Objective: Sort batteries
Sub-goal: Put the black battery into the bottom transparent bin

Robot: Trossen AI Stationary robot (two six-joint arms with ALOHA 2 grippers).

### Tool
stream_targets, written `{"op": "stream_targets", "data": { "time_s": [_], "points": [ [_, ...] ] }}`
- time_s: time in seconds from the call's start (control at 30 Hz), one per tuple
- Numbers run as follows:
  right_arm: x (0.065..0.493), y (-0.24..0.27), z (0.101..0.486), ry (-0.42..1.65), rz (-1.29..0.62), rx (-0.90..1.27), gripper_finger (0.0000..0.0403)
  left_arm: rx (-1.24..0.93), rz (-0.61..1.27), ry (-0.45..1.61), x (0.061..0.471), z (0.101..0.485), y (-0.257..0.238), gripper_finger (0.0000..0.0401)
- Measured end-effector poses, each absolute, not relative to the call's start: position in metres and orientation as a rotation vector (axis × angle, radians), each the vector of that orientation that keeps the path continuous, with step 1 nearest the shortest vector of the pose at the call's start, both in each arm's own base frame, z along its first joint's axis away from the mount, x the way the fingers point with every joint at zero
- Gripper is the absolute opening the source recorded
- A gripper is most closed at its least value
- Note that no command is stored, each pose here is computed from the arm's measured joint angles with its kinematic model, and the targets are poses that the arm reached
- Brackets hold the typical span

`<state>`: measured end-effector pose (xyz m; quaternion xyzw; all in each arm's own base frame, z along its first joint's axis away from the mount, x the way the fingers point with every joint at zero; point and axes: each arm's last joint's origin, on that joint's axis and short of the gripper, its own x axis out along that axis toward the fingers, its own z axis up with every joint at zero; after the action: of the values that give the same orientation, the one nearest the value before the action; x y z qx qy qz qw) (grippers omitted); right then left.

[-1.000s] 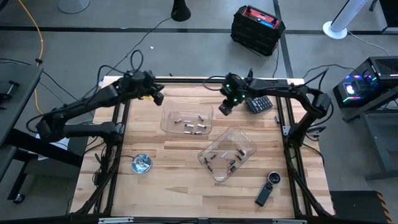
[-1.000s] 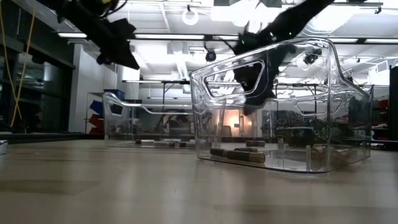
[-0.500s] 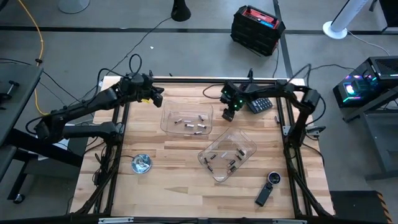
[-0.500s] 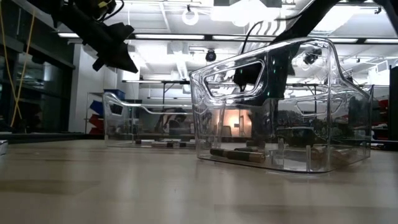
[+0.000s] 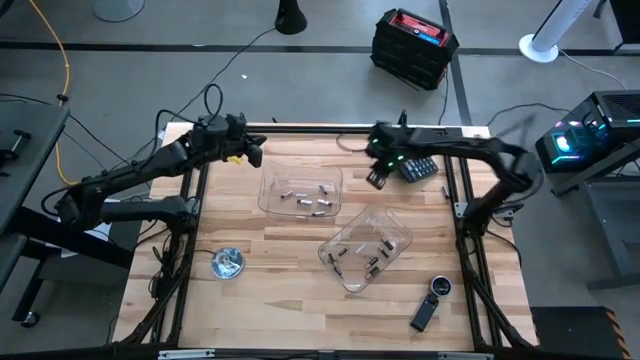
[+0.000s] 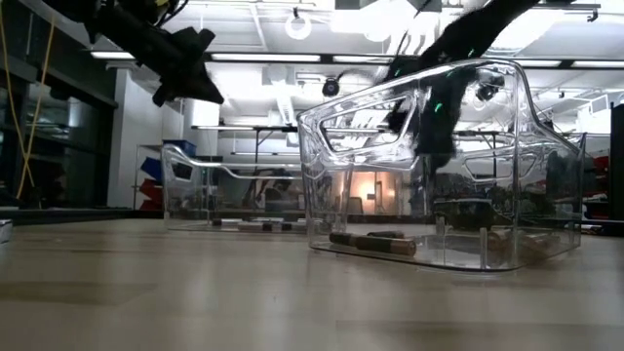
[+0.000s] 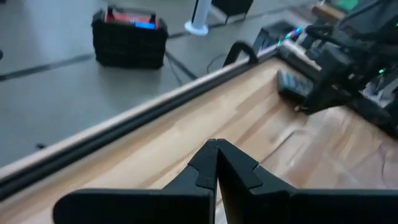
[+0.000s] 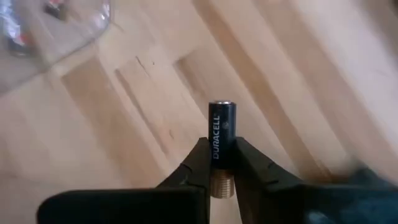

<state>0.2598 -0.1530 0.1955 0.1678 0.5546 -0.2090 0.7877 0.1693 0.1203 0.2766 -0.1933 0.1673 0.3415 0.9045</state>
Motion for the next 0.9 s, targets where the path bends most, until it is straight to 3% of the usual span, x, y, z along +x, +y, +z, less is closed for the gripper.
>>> {"op": "stream_targets", "data": {
  "time_s": [0.2,0.37,0.57,0.77,0.9],
  "points": [
    [0.24,-0.107,0.263,0.969,-0.268,0.463,0.0017,-0.342,0.688,0.243,0.173,0.287,0.123,0.0],
    [0.234,-0.053,0.284,0.954,-0.119,0.557,0.0032,-0.33,0.683,0.21,0.174,0.29,0.124,0.0],
    [0.238,-0.002,0.271,1.099,-0.114,0.628,0.006,-0.359,0.686,0.199,0.174,0.29,0.124,0.0],
    [0.24,0.013,0.238,1.282,-0.191,0.673,0.0141,-0.353,0.685,0.195,0.174,0.29,0.124,0.0],
    [0.238,0.0,0.239,1.324,-0.252,0.642,0.0187,-0.352,0.685,0.193,0.174,0.291,0.124,0.0]
  ]
}}
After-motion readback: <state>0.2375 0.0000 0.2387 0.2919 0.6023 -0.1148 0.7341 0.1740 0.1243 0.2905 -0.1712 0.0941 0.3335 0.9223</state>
